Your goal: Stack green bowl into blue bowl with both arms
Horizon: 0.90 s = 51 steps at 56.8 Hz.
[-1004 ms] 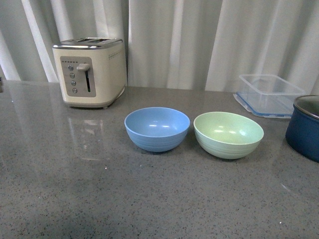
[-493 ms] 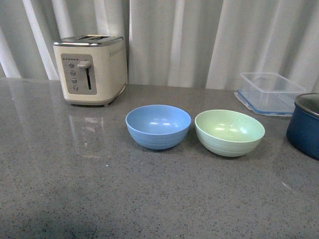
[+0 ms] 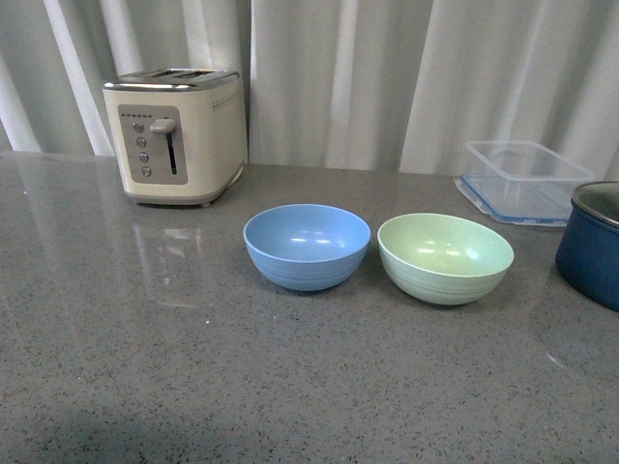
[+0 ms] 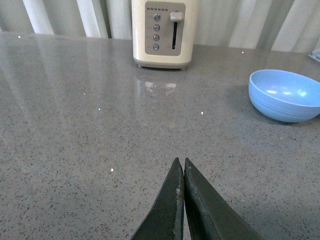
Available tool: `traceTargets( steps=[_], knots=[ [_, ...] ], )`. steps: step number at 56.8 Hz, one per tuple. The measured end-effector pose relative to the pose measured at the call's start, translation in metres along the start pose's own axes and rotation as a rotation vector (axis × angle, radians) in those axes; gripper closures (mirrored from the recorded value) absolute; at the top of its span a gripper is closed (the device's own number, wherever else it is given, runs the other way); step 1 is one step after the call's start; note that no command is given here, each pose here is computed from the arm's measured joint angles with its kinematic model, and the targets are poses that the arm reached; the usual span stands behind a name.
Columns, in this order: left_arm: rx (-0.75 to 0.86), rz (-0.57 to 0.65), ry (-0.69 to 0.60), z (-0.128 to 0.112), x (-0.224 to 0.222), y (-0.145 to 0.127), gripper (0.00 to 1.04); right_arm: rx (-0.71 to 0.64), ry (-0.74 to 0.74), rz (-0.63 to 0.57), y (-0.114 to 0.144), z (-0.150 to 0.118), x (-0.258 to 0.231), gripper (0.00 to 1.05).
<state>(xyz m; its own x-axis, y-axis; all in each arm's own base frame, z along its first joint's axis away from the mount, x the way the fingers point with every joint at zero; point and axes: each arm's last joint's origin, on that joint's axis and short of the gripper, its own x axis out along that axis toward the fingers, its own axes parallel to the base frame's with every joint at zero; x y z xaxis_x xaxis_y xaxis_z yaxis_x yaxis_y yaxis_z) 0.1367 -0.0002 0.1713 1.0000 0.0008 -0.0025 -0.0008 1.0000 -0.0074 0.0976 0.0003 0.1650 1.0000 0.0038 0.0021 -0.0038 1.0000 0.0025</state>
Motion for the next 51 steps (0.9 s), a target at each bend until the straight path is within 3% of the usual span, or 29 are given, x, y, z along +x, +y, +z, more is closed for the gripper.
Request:
traceTargets(
  steps=[51],
  knots=[
    [0.0,-0.003,-0.027,0.002,-0.028,0.0,1.01,0.0,0.0,0.0,0.0,0.0,0.0,0.1]
  ],
)
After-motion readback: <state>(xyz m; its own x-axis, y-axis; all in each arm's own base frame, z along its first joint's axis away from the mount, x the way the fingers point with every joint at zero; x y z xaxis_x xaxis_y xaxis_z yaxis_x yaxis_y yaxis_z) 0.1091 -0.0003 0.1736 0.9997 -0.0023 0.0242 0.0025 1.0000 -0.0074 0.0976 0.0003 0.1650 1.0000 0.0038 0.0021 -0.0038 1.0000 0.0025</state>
